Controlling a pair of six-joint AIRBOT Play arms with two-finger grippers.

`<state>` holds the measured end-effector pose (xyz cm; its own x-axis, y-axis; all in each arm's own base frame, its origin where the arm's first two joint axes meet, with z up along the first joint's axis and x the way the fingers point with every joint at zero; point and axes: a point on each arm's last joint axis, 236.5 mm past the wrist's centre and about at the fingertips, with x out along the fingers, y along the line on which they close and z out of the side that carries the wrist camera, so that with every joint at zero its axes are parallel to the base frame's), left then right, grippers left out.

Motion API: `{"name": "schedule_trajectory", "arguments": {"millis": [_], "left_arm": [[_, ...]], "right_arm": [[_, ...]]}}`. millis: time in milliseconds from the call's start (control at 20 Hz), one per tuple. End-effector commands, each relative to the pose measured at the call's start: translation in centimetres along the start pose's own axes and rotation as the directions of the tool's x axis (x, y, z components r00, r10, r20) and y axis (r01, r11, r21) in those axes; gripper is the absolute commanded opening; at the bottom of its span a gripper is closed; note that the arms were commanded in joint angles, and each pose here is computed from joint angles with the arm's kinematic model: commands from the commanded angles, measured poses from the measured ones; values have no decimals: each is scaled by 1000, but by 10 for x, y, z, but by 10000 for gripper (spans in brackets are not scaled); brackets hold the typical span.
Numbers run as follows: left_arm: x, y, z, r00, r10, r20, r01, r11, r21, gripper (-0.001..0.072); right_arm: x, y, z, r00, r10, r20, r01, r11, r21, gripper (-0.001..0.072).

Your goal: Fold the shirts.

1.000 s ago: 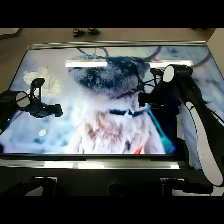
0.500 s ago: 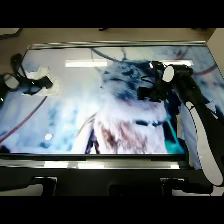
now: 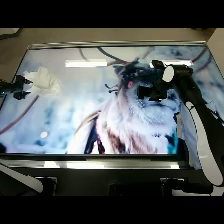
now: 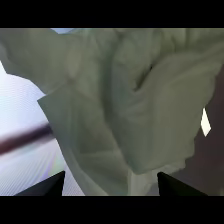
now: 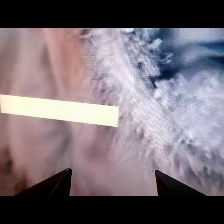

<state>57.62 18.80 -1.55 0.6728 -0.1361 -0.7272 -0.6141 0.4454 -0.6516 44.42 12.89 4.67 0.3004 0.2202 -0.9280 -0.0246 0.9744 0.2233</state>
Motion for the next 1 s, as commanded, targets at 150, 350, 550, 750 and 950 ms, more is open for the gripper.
{"name": "schedule_trajectory", "arguments": {"millis": [150, 350, 550, 750, 950], "left_arm": [[70, -23, 19, 969, -185, 162, 213, 960, -179, 720], [97, -23, 5, 966, -199, 167, 236, 940, -244, 661], [81, -50, 4, 954, -255, 159, 284, 938, -199, 33], [-30, -142, 27, 882, -401, 248, 349, 909, 228, 31], [-183, -226, -23, 850, -498, 172, 287, 712, 641, 31]], "right_arm": [[0, 2, -6, 1000, 11, -26, -11, 1000, 7, 627], [-1, 1, -23, 995, 5, -96, -3, 1000, 22, 628], [-7, 2, -28, 994, 6, -111, -3, 1000, 19, 628], [-44, -22, -12, 994, -104, 11, 105, 994, -38, 628], [-117, -43, 0, 959, -205, 197, 219, 974, -51, 628]]}}
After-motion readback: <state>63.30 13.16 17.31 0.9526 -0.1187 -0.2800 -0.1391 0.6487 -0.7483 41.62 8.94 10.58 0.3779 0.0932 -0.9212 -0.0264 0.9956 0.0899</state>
